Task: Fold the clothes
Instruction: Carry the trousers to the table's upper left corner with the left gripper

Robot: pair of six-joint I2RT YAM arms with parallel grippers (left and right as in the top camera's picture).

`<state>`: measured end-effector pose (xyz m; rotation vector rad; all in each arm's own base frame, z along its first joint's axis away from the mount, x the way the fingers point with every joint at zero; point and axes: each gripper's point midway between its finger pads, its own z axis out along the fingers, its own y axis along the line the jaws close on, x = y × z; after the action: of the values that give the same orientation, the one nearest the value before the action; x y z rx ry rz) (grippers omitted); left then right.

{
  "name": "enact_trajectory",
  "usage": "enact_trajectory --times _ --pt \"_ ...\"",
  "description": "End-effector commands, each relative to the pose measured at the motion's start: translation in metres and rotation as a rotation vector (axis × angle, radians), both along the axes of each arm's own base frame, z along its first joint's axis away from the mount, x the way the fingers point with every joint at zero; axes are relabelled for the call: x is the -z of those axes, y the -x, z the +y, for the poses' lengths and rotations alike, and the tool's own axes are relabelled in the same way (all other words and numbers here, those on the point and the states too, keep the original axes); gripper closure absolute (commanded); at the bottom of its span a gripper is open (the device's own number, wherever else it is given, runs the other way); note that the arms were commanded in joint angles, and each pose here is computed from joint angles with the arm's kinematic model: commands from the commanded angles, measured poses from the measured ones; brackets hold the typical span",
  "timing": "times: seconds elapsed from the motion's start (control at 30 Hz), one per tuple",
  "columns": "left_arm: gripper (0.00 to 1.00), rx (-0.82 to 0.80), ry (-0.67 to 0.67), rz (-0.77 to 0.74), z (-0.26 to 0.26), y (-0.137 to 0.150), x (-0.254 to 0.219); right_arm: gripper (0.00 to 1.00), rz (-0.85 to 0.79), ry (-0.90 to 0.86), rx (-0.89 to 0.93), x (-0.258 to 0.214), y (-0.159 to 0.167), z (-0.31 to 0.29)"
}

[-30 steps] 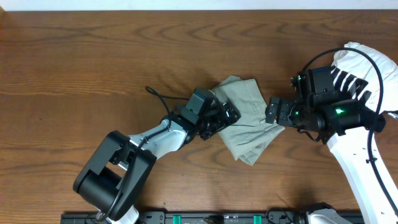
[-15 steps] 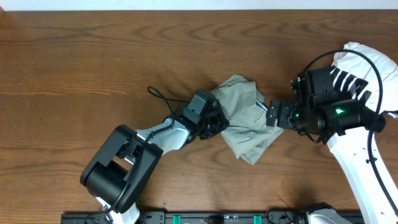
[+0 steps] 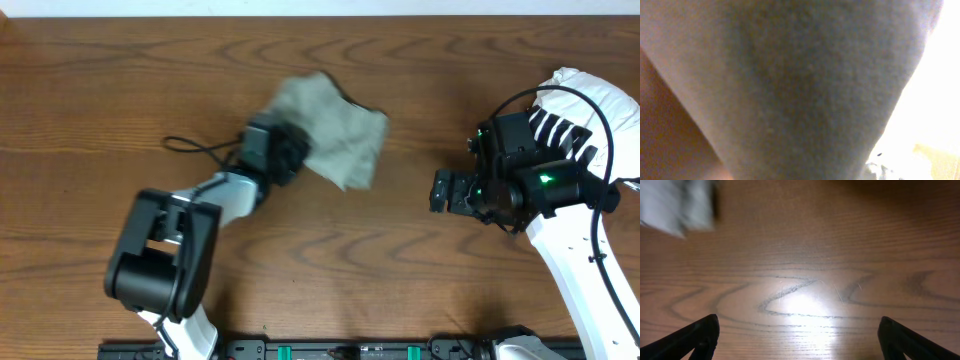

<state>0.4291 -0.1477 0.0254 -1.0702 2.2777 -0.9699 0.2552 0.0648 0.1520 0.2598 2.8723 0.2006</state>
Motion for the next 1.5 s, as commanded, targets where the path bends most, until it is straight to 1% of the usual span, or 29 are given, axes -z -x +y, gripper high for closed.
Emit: enact_trajectory --times 0.0,0.17,0.27,0.4,0.53,0.6,0.73,0.9,1.0,1.03,1.07,1.1,1.13,1.17,1.2,1.37,1.47 --pt "0.94 -0.224 -0.051 -0.019 0.073 -0.021 0.005 0.01 -0.014 -0.002 -0.014 -0.006 0.001 0.0" --pt "0.94 -0.415 -0.069 -0.045 0.155 -0.041 -0.002 0.01 0.0 0.001 -0.014 -0.005 0.004 -0.001" --pt "0.94 -0.442 -0.07 -0.082 0.186 -0.066 -0.009 0.01 -0.007 0.0 -0.013 -0.006 0.003 -0.001" --pt "0.94 -0.392 -0.03 -0.122 0.196 -0.109 -0.013 0.01 -0.019 -0.003 -0.012 -0.007 0.0 0.0" --pt "0.94 -0.372 -0.044 -0.126 0.2 -0.142 -0.007 0.01 -0.024 -0.004 -0.013 -0.007 -0.001 0.0" --pt "0.94 -0.365 -0.057 -0.129 0.205 -0.153 -0.005 0.01 -0.021 -0.003 -0.013 -0.007 -0.001 0.0" --pt "0.94 -0.37 -0.088 -0.115 0.215 -0.162 0.0 0.01 -0.026 -0.001 -0.012 -0.007 -0.002 0.0" --pt "0.94 -0.408 -0.123 -0.082 0.231 -0.157 0.01 0.01 -0.041 -0.003 -0.012 -0.008 -0.005 0.0" --pt "0.92 -0.414 -0.127 -0.074 0.236 -0.155 0.012 0.01 -0.046 -0.004 -0.012 -0.009 -0.006 0.0" --pt "0.87 -0.412 -0.127 -0.075 0.237 -0.155 0.012 0.01 -0.048 -0.004 -0.012 -0.009 -0.007 0.0" --pt "0.67 -0.413 -0.127 -0.075 0.237 -0.155 0.012 0.01 -0.048 -0.004 -0.012 -0.009 -0.007 0.0" --pt "0.41 -0.413 -0.127 -0.076 0.237 -0.155 0.012 0.01 -0.048 -0.004 -0.012 -0.009 -0.007 0.001" --pt "0.21 -0.41 -0.125 -0.076 0.237 -0.155 0.012 0.01 -0.048 -0.004 -0.012 -0.009 -0.007 0.001" --pt "0.08 -0.398 -0.124 -0.078 0.235 -0.155 0.011 0.01 -0.048 -0.005 -0.012 -0.009 -0.007 0.001" --pt "0.01 -0.383 -0.124 -0.082 0.233 -0.155 0.011 0.01 -0.047 -0.005 -0.012 -0.009 -0.007 0.001" --pt "0.02 -0.348 -0.108 -0.099 0.227 -0.156 0.003 0.01 -0.043 -0.005 -0.012 -0.008 -0.006 0.001" --pt "0.02 -0.301 -0.095 -0.133 0.22 -0.158 -0.013 0.01 -0.036 -0.003 -0.012 -0.008 -0.004 0.0"
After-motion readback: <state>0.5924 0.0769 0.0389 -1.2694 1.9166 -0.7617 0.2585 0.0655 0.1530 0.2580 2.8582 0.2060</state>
